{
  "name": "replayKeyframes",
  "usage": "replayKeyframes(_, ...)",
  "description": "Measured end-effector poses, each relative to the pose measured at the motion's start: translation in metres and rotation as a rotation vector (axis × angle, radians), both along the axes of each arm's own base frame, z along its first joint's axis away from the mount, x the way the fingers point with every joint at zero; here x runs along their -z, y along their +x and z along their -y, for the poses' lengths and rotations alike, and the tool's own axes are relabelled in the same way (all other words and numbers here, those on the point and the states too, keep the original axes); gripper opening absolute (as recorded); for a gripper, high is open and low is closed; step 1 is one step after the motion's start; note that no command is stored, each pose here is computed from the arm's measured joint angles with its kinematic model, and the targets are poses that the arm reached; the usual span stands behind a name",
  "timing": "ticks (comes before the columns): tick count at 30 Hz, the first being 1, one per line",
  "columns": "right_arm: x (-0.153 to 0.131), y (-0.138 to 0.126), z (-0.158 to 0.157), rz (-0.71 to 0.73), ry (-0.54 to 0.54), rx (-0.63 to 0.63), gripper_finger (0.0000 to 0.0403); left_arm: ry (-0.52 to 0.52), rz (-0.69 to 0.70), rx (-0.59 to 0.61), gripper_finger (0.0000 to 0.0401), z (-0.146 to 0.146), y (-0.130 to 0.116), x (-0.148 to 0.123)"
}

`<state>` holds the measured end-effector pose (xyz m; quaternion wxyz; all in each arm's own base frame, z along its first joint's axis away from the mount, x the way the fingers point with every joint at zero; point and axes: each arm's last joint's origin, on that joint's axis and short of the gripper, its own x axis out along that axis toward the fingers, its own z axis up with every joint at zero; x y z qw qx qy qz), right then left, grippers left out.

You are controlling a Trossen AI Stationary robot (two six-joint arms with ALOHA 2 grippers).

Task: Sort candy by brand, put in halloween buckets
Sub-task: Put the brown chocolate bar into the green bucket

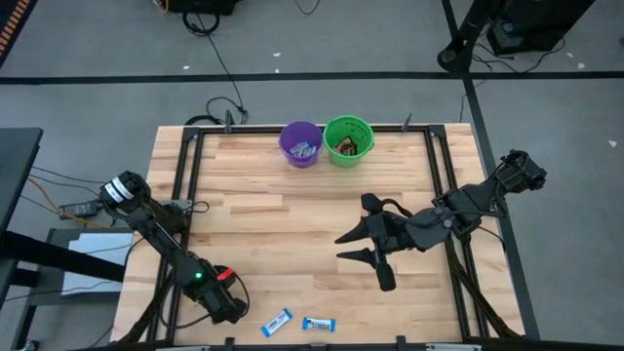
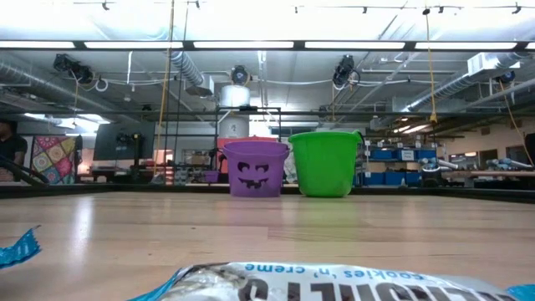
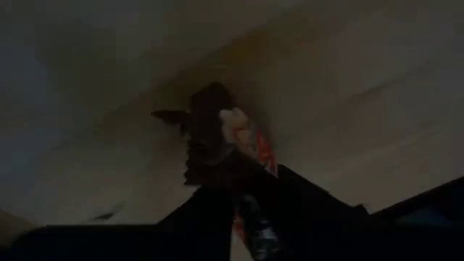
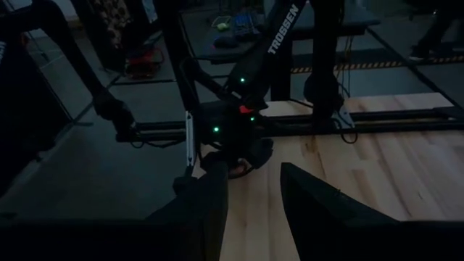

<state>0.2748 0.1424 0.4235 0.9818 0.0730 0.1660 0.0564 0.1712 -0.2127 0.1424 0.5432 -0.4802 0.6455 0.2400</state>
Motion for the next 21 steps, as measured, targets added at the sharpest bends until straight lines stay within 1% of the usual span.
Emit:
replayKeyframes(3,0.0,0.001,0.001,0.002,-0.001,0.004,0.0139,-0.003,0.014,0.023,0.0055,0.0,0.0,0.0)
replayKeyframes(6,-0.001,0.002,0.003,0.012,-0.005,0.007,0.0139,-0.005,0.051,0.032,0.0032,0.001,0.002,-0.001)
replayKeyframes(9,-0.004,0.004,0.006,0.04,-0.01,0.013,0.0139,0.005,0.104,0.033,0.003,0.002,0.006,-0.002)
replayKeyframes(11,-0.005,0.006,0.008,0.057,-0.01,0.021,0.0139,0.017,0.137,0.035,0.0038,0.0,0.009,-0.002)
replayKeyframes(16,-0.006,0.008,0.013,0.064,-0.01,0.036,0.0139,0.052,0.223,0.05,0.0045,-0.012,0.026,-0.003)
replayKeyframes(21,-0.006,0.01,0.017,0.063,-0.008,0.045,0.0139,0.132,0.434,0.033,0.0037,-0.032,0.055,-0.011)
